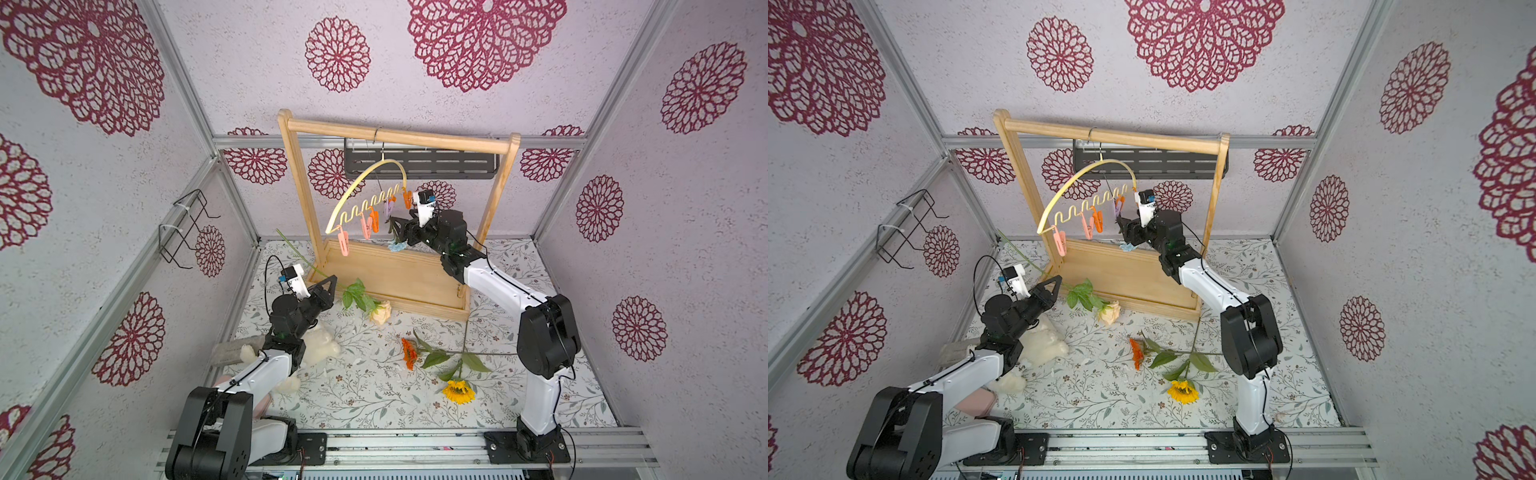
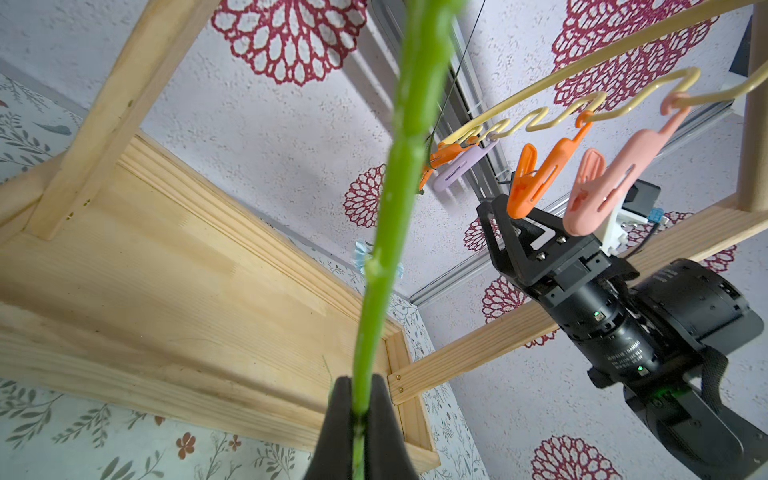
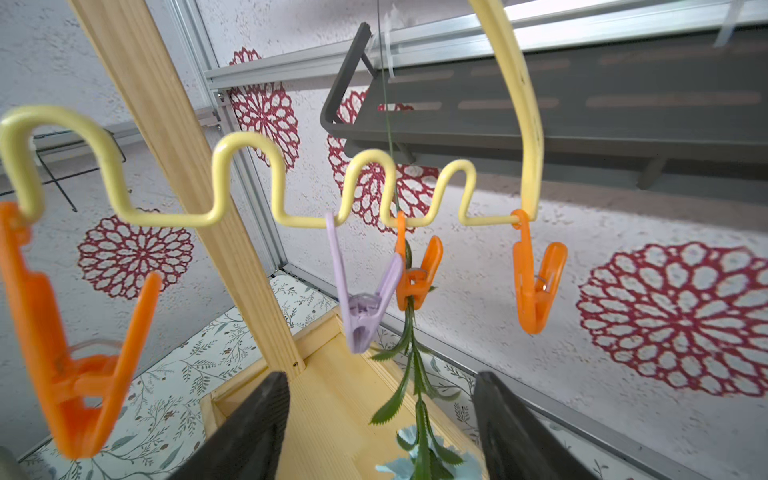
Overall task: Dry the flowers on a clothes hanger
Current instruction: Open the clamp at the hanger.
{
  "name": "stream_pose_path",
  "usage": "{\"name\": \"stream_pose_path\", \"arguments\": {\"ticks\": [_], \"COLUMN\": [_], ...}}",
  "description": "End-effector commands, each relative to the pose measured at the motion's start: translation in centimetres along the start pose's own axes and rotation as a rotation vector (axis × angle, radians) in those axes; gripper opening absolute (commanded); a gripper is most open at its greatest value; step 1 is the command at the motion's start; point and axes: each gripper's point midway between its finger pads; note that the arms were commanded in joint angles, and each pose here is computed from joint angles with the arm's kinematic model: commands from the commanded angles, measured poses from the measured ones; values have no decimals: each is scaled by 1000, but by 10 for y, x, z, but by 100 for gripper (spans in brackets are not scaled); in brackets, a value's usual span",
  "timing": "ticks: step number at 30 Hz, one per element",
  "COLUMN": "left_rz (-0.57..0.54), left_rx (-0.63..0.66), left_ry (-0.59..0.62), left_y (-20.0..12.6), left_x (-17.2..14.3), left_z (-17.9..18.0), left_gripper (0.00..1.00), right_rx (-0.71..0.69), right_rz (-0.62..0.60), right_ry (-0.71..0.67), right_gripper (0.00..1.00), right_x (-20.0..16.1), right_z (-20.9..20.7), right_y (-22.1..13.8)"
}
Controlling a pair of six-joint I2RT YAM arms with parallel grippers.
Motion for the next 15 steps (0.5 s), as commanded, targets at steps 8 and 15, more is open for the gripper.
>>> {"name": "stream_pose_path", "arguments": {"ticks": [8,15], "left_rz": [4,45], "left_rx": [-55,-75], "left_ry": [19,1], "left_y": [16,29], "left_x": [19,20], "left_z": [-17,-21], "left_gripper": [0,0], "right_rx": [211,205], "right_rz": [-4,-1], "right_ry": [40,109], "right_gripper": [73,70], "right_x": [24,25], "right_z": [16,11], "right_y": [25,44]}}
Point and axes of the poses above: each gripper's point midway between its finger pads, its own y axis out along the fingers, its own z axis along the line the jaws close on, x = y × z, and after that the axes turned 8 degrees about -y, right-handed
